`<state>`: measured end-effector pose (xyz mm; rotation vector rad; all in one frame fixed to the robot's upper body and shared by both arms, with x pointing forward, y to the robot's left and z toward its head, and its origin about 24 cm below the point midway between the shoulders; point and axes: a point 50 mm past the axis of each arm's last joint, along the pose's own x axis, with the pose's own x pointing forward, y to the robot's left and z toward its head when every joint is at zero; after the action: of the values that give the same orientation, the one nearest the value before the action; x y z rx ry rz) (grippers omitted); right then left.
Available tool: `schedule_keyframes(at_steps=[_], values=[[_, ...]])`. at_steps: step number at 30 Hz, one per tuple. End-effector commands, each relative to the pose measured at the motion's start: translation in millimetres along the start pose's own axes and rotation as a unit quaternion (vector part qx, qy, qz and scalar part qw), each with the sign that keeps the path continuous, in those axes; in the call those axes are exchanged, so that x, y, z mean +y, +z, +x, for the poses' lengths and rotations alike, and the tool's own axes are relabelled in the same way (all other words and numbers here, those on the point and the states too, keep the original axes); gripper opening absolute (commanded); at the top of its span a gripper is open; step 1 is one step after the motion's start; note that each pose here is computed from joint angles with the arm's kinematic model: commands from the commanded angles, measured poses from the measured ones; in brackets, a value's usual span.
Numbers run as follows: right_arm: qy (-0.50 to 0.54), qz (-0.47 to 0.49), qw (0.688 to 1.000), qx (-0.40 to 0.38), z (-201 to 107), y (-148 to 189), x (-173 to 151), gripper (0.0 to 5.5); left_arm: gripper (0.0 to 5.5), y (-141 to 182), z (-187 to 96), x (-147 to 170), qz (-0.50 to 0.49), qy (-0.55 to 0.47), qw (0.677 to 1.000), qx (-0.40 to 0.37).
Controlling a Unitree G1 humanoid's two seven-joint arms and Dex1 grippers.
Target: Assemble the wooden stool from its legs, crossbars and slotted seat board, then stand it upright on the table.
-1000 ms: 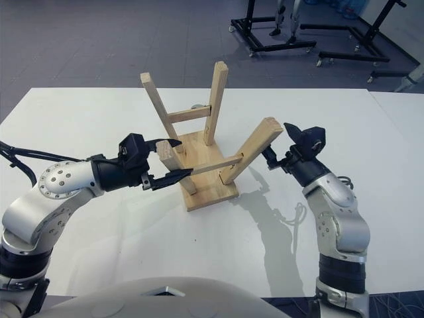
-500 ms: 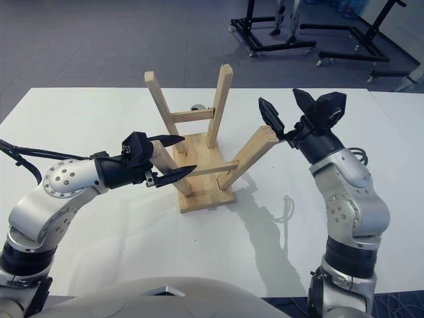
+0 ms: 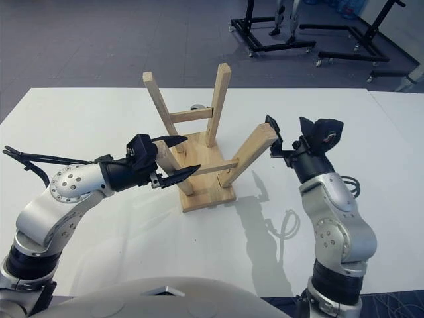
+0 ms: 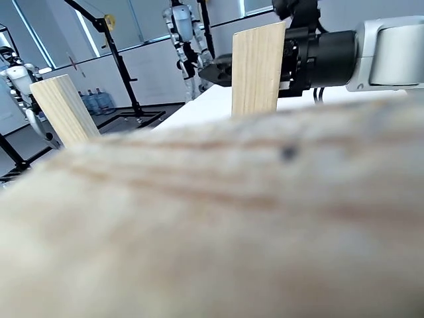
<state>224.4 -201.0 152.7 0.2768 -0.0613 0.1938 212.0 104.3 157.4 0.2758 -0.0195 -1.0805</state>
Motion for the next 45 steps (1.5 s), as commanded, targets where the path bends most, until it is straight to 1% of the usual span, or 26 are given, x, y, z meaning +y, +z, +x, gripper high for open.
schedule_keyframes(at_steps=[1,3,6,10,14,17,19,22,24,27,31,34,36,38,39,40,42,43,45], values=[[0.115,-0.015,0.993,-0.035,-2,16,30,4.79,3.48,1,0,1,0.013,0.000,1.000,0.010],[0.162,-0.033,0.986,-0.021,-5,12,41,4.79,3.48,5,4,0,0.020,-0.015,1.000,0.003],[0.179,-0.076,0.981,0.017,-3,-3,49,4.79,3.48,7,13,-3,0.028,-0.041,0.999,-0.003],[0.198,-0.094,0.975,0.029,1,-12,62,4.79,3.48,7,21,-3,0.022,-0.056,0.998,-0.011],[0.231,-0.101,0.967,0.031,9,-16,79,4.79,3.48,-2,28,-2,0.007,-0.068,0.998,-0.006],[0.246,-0.101,0.963,0.039,10,-20,85,4.79,3.48,-6,32,-1,-0.005,-0.068,0.998,-0.006],[0.230,-0.111,0.966,0.051,13,-25,77,4.79,3.48,-11,31,-1,-0.011,-0.062,0.998,-0.003],[0.147,-0.128,0.979,0.063,17,-27,39,4.79,3.48,-17,19,3,-0.011,-0.032,0.999,0.007],[0.077,-0.122,0.988,0.058,16,-22,11,4.79,3.48,-11,7,8,0.000,-0.006,1.000,0.005],[0.010,-0.107,0.993,0.041,13,-14,-16,4.79,3.48,-3,-7,14,0.013,0.016,1.000,0.002],[-0.058,-0.095,0.994,0.006,6,-2,-36,4.79,3.48,-3,-12,15,0.014,0.016,1.000,0.008],[-0.071,-0.091,0.993,0.001,5,-1,-37,4.79,3.48,-5,-10,13,0.011,0.015,1.000,0.010],[-0.054,-0.062,0.996,0.015,6,-6,-27,4.79,3.48,-5,-9,12,0.011,0.013,1.000,0.010],[0.003,-0.037,0.999,0.026,7,-7,-5,4.79,3.48,-4,-8,12,0.012,0.010,1.000,0.010],[0.043,-0.020,0.999,0.023,8,-5,10,4.79,3.48,-3,-7,13,0.014,0.008,1.000,0.009],[0.118,0.012,0.993,0.024,8,-2,36,4.79,3.48,-2,-4,13,0.016,0.000,1.000,0.006],[0.248,0.031,0.967,0.038,3,1,77,4.79,3.48,0,2,12,0.018,-0.019,1.000,0.001],[0.272,0.025,0.961,0.049,4,-1,84,4.79,3.48,-1,5,12,0.020,-0.029,0.999,0.004],[0.246,-0.002,0.967,0.069,9,-8,76,4.79,3.48,-4,11,12,0.020,-0.046,0.999,0.007]])
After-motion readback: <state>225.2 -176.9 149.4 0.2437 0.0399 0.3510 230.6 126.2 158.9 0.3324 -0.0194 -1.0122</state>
